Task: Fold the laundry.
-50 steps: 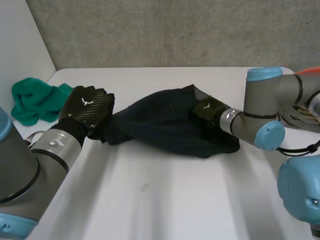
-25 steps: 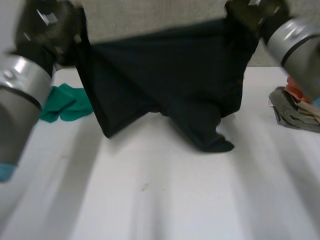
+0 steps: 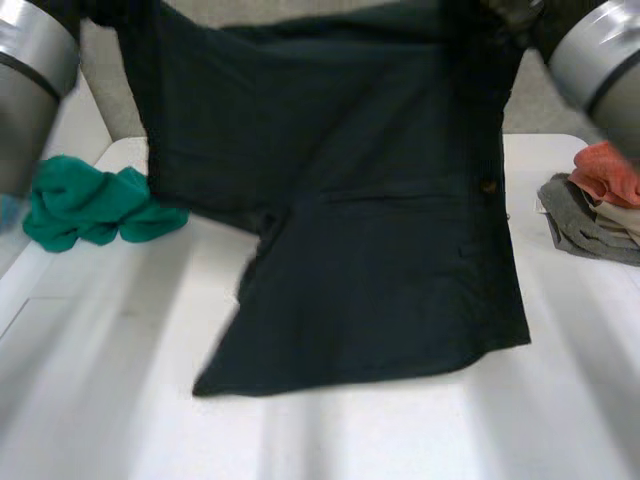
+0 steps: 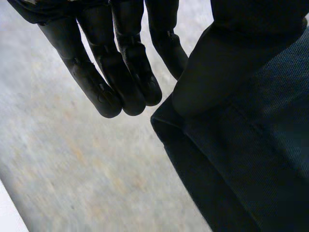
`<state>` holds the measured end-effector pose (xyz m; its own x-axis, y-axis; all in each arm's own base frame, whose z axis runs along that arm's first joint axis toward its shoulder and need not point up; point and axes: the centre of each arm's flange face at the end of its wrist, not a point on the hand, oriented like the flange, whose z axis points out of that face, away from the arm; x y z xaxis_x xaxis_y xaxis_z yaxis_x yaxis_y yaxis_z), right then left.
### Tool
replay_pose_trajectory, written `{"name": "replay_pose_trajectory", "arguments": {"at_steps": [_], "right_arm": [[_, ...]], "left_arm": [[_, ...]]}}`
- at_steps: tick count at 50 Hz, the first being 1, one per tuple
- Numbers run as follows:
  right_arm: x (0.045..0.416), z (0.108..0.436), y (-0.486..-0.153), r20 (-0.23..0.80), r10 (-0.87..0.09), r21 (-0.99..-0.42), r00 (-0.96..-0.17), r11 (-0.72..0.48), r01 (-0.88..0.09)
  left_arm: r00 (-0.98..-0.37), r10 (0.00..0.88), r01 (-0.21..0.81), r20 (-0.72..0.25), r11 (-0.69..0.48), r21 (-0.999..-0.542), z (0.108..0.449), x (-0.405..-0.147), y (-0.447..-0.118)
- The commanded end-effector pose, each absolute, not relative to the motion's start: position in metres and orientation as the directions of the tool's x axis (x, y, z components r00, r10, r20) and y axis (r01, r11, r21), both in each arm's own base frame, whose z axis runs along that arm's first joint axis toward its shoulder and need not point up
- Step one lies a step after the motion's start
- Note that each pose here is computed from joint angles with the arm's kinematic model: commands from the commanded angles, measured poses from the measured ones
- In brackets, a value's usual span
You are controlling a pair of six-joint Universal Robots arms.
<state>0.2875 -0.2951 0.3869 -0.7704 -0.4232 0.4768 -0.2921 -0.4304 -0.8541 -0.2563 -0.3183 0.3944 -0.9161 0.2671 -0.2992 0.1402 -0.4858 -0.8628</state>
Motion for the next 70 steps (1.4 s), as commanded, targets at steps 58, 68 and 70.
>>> {"name": "replay_pose_trajectory", "arguments": {"at_steps": [58,68,70], "right_arm": [[0.224,0.120,-0.284,0.608,-0.680,-0.687,-0.409,-0.191,-0.701],[0.224,0.116,-0.290,0.616,-0.656,-0.696,-0.437,-0.194,-0.691],[0.225,0.119,-0.288,0.609,-0.655,-0.705,-0.446,-0.190,-0.684]], "left_arm": [[-0.786,0.581,0.458,-0.214,0.313,-0.832,0.150,-0.280,-0.196],[-0.748,0.597,0.514,-0.290,0.244,-0.822,0.134,-0.291,-0.203],[-0.742,0.599,0.511,-0.302,0.213,-0.833,0.134,-0.295,-0.203]]}}
